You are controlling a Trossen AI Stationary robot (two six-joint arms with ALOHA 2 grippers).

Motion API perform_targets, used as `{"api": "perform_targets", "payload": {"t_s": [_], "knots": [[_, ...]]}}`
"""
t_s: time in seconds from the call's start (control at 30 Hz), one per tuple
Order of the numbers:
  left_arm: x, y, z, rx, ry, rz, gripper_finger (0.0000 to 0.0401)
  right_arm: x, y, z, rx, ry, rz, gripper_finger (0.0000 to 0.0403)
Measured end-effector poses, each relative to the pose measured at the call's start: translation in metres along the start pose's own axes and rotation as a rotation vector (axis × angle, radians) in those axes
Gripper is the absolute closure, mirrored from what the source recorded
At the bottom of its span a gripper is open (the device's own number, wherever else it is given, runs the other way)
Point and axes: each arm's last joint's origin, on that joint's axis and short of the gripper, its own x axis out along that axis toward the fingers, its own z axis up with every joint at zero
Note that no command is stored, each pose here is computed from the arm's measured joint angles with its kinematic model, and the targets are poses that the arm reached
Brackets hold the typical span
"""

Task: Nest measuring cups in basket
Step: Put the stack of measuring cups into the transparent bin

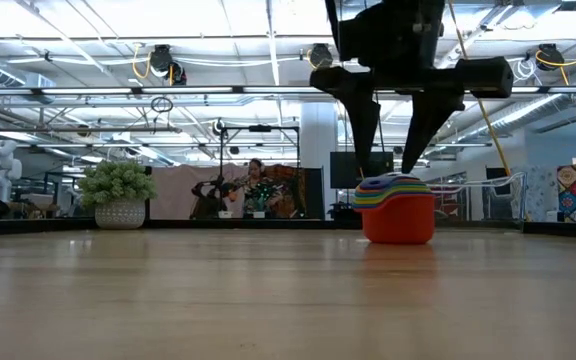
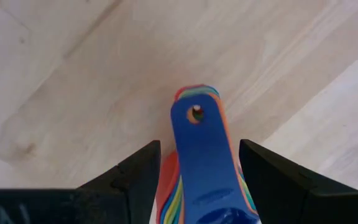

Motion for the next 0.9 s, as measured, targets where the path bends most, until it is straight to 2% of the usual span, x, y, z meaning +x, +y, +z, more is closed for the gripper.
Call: {"api": "perform_targets", "payload": {"t_s": [0.4, 0.6, 0.9], "knots": [[0.0, 0.0, 0.0, -0.005, 0.0, 0.0, 0.0256, 0.003, -0.011, -0.01, 0.059, 0.007, 0.007, 0.0192], [0.0, 0.0, 0.0, -0.002, 0.0, 0.0, 0.0256, 0.013, -0.006, -0.014, 0.068, 0.015, 0.038, 0.0192], [0.0, 0.0, 0.0, -0.002, 0.0, 0.0, 0.0256, 0.019, -0.005, -0.013, 0.059, -0.004, 0.024, 0.0192]]}}
